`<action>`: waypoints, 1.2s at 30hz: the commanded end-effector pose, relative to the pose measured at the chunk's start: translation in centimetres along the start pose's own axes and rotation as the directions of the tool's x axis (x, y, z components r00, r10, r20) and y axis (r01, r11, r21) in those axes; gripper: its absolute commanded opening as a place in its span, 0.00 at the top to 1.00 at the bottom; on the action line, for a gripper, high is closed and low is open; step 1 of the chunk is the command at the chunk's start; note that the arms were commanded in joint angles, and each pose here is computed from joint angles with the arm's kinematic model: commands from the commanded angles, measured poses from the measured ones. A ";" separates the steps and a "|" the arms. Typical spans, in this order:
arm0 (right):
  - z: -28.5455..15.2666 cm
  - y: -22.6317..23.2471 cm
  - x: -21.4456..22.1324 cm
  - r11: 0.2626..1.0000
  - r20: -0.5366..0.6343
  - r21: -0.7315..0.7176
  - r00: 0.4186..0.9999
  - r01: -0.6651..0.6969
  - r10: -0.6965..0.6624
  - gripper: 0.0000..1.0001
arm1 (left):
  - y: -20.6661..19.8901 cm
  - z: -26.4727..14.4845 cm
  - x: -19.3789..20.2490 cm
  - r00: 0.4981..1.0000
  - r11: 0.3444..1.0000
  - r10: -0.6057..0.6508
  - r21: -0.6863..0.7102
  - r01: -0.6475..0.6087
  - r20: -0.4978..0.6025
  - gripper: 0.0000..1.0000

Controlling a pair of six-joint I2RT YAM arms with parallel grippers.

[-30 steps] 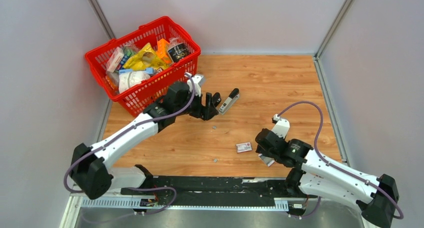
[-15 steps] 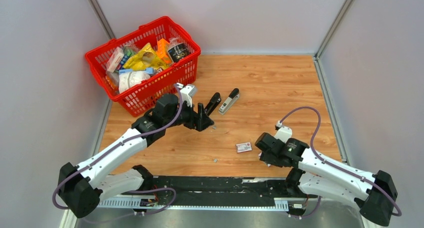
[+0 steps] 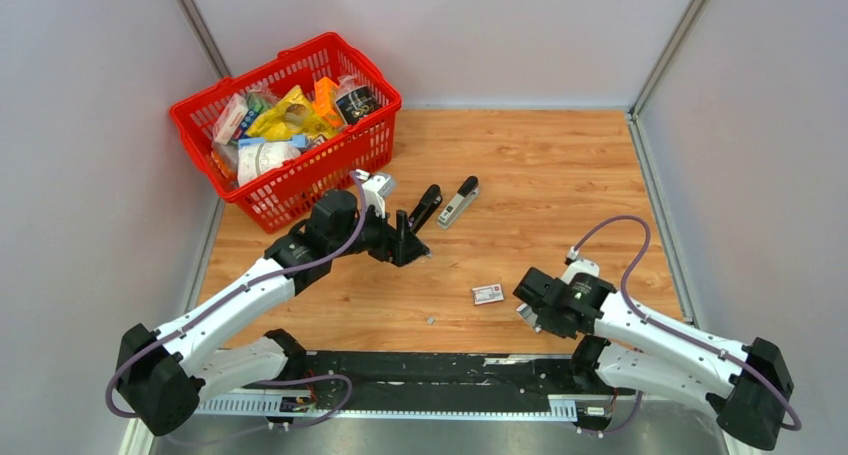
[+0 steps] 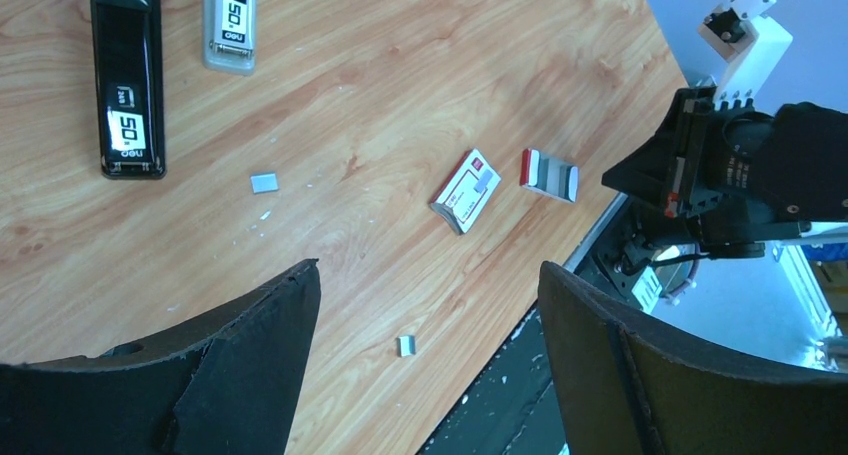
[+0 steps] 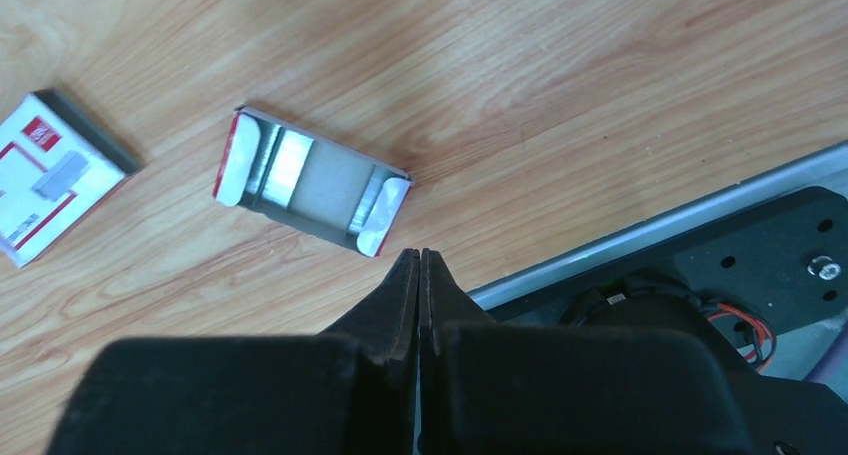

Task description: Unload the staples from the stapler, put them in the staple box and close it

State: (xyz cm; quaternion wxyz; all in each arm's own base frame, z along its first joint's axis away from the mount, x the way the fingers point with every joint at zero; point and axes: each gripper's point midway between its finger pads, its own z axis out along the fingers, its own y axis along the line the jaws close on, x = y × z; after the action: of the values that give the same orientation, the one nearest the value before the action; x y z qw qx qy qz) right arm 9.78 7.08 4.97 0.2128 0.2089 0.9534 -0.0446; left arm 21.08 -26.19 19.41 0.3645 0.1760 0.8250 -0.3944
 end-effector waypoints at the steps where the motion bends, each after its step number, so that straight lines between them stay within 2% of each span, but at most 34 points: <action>1: -0.1 -0.2 -1.0 0.995 0.046 0.065 0.996 -0.075 0.072 1.00 | -0.9 -0.3 -0.9 0.999 0.998 0.034 0.045 -0.036 0.042 0.13; 7: 1.1 0.3 -0.4 0.989 0.029 0.122 0.996 -0.086 0.083 1.00 | -0.5 -0.2 -0.3 0.999 0.998 0.046 0.038 -0.047 0.028 0.13; 20: 3.0 1.3 0.7 0.985 0.012 0.133 0.993 -0.115 0.114 1.00 | 0.5 0.0 0.3 0.997 0.997 0.077 0.003 -0.077 0.005 0.14; 36: 2.2 0.9 0.1 0.985 0.025 0.131 0.994 -0.110 0.107 1.00 | 0.8 0.3 0.4 0.997 0.997 0.076 -0.005 -0.076 -0.004 0.14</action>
State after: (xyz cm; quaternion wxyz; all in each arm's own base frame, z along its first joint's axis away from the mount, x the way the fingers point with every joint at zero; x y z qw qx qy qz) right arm 10.25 7.60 2.34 0.1931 0.2540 0.9425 -0.0991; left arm 20.93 -25.87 18.19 0.3665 0.2002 0.8251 -0.3805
